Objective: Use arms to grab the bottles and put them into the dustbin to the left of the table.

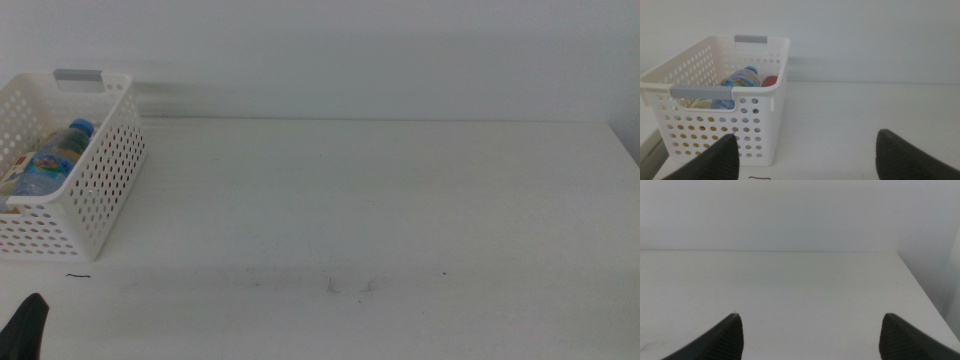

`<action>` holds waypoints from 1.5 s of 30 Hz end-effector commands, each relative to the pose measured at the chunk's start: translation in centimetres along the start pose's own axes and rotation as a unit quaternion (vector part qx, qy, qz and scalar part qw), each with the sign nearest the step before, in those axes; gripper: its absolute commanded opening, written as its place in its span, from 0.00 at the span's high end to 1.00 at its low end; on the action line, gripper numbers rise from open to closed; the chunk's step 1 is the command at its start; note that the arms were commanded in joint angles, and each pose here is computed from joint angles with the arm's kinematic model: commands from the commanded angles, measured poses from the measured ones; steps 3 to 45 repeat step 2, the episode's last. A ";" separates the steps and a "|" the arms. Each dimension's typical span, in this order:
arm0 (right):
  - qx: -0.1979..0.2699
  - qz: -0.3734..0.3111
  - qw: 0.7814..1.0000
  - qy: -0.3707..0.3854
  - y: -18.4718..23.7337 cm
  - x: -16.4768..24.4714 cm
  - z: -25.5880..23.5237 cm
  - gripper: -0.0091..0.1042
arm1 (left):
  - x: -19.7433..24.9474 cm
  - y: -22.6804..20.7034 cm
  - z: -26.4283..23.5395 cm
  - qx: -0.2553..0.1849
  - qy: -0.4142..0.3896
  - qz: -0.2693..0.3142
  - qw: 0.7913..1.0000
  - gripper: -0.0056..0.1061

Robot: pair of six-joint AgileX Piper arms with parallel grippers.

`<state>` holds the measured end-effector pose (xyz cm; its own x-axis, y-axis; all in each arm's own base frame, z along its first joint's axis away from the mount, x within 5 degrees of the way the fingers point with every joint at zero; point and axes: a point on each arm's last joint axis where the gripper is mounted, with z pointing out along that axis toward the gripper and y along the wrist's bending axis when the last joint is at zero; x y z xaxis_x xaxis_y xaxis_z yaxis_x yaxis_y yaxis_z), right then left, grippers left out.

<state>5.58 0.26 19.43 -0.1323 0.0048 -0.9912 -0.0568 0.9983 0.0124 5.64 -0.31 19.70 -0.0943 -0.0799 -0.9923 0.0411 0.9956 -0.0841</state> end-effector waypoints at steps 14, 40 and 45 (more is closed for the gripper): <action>0.004 -0.003 1.000 -0.007 0.0 0.0 0.0 0.12 | -0.2 0.0 0.0 0.000 -0.009 0.001 1.000 0.11; 0.004 -0.003 1.000 -0.007 0.0 0.0 0.0 0.12 | -0.2 0.0 0.0 0.000 -0.009 0.001 1.000 0.11; 0.004 -0.003 1.000 -0.007 0.0 0.0 0.0 0.12 | -0.2 0.0 0.0 0.000 -0.009 0.001 1.000 0.11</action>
